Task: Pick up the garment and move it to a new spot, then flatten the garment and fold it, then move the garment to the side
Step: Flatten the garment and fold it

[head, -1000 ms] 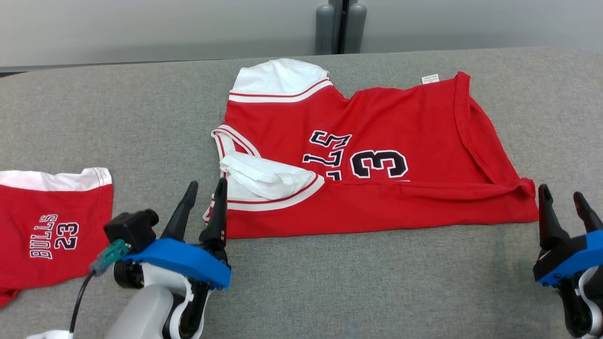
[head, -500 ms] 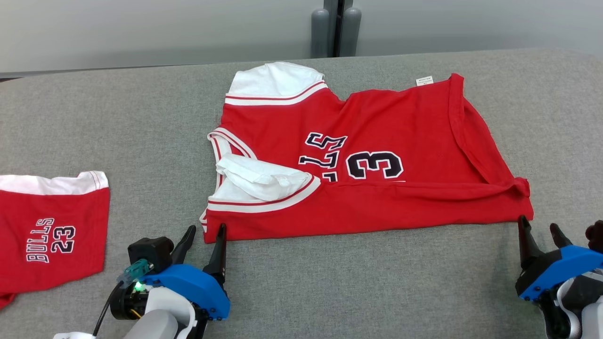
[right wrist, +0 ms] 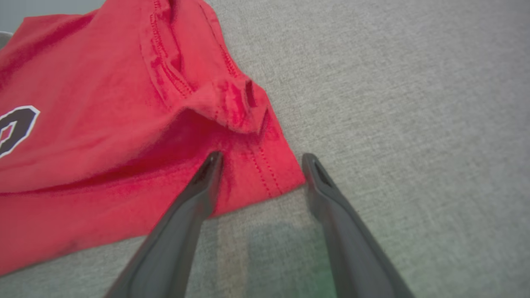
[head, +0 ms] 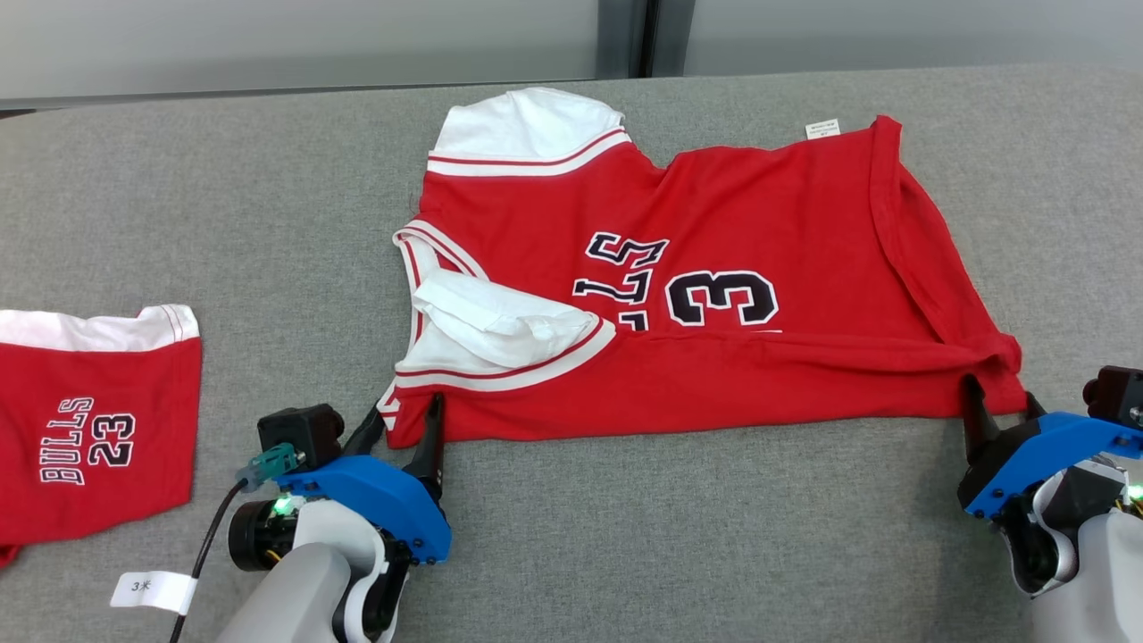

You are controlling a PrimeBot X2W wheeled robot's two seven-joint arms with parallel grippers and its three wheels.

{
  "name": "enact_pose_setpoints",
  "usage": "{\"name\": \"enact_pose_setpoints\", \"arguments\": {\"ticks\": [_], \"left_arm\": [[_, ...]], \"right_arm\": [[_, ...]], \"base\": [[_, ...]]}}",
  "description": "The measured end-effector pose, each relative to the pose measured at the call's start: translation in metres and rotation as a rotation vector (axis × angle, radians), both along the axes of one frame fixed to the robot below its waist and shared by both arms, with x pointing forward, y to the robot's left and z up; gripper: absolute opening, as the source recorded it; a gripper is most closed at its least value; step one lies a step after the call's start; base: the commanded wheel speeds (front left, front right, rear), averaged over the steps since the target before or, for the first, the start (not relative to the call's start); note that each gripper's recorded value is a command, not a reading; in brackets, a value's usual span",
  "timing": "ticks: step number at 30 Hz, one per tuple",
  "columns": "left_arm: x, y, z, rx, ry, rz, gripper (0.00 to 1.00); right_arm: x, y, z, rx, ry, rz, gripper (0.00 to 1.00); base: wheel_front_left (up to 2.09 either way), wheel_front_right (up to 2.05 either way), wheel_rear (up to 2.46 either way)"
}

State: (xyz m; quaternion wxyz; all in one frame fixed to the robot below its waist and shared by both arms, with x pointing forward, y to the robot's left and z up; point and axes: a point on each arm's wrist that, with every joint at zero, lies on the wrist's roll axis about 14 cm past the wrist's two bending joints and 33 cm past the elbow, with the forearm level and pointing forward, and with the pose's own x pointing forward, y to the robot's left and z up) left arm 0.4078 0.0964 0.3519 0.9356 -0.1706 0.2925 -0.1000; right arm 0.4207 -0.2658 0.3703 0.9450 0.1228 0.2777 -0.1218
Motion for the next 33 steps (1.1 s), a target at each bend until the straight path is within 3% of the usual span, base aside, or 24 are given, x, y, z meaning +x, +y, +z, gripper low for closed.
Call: {"name": "enact_pose_setpoints", "arguments": {"ticks": [1,2,3,4,5,18,33], "left_arm": [[0.001,-0.001,-0.001,-0.008,0.009,0.004,0.87],[0.002,-0.002,-0.001,-0.016,0.012,0.003,0.01],[0.003,-0.003,-0.001,-0.024,0.013,0.000,0.00],[0.003,-0.004,-0.002,-0.030,0.022,-0.003,0.00],[0.003,-0.004,-0.003,-0.034,0.028,-0.004,0.00],[-0.023,0.011,0.012,-0.068,0.013,0.033,0.00],[-0.086,0.029,0.020,-0.065,0.118,0.085,0.00]], "right_arm": [[0.000,0.001,-0.002,0.003,0.008,0.001,1.00],[0.001,0.002,-0.004,0.008,0.016,0.005,1.00],[0.002,0.003,-0.005,0.013,0.021,0.008,0.85],[0.002,0.004,-0.006,0.018,0.023,0.010,0.15],[0.002,0.006,-0.007,0.022,0.023,0.012,0.00],[-0.012,0.015,0.014,0.067,-0.065,0.016,0.00],[-0.070,0.015,0.017,0.111,0.065,0.048,0.00]], "base": [[0.00,0.00,0.00],[0.00,0.00,0.00],[0.00,0.00,0.00],[0.00,0.00,0.00],[0.00,0.00,0.00],[0.00,0.00,0.00],[0.00,0.00,0.00]]}}
